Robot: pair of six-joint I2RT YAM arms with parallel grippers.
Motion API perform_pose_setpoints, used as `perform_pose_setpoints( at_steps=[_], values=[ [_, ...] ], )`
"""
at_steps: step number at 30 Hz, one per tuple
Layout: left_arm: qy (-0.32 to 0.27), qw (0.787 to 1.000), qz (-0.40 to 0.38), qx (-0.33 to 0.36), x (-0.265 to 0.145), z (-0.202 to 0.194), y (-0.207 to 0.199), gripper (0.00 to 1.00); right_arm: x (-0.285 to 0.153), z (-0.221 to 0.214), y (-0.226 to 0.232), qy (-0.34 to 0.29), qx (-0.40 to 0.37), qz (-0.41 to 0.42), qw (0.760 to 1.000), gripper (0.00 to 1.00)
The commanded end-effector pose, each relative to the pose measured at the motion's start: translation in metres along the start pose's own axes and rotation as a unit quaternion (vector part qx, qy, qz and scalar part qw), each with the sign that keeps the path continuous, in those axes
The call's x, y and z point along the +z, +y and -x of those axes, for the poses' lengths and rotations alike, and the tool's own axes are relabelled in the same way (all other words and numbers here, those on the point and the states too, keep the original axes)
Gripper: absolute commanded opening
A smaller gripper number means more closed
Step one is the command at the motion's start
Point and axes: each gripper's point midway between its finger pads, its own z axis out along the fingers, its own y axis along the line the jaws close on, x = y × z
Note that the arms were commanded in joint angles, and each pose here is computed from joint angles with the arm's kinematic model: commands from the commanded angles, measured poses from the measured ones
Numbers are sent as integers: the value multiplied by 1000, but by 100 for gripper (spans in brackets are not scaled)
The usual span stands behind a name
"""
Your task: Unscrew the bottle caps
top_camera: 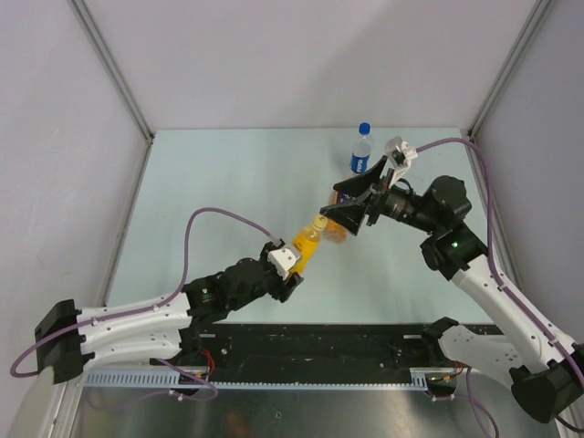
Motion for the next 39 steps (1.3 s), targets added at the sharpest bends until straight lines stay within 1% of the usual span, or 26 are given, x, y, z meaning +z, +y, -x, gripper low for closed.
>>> perform_pose_setpoints(
  at_steps=[1,3,6,12,16,18,25,27,29,31,36,39],
  values=[
    [-5,993,117,-30,-1,14,37,0,12,4,-26,-8,32,-87,996,99],
    [2,989,145,-33,-1,12,45,0,17,-2,-36,3,45,-115,992,99],
    [29,981,190,-28,-2,3,58,0,24,-12,-48,18,63,-146,987,97],
    [68,964,258,-10,-2,-5,73,0,32,-32,-69,49,92,-189,976,88],
    [80,959,272,2,0,-8,74,0,38,-46,-76,70,106,-192,973,75],
    [81,959,272,4,0,-8,74,0,42,-53,-77,82,113,-186,973,72],
    [80,963,259,4,-1,-6,69,0,53,-72,-76,106,136,-166,971,68],
    [80,963,256,5,-1,-5,68,0,55,-74,-75,108,139,-162,971,65],
    [81,964,254,7,-1,-6,67,0,56,-76,-74,110,143,-158,971,58],
    [82,964,252,8,0,-6,66,0,58,-76,-72,111,146,-153,971,50],
    [84,965,250,8,-1,-7,65,0,57,-72,-68,107,146,-145,973,21],
    [83,966,246,8,-1,-6,64,0,56,-69,-64,106,138,-139,975,10]
  ],
)
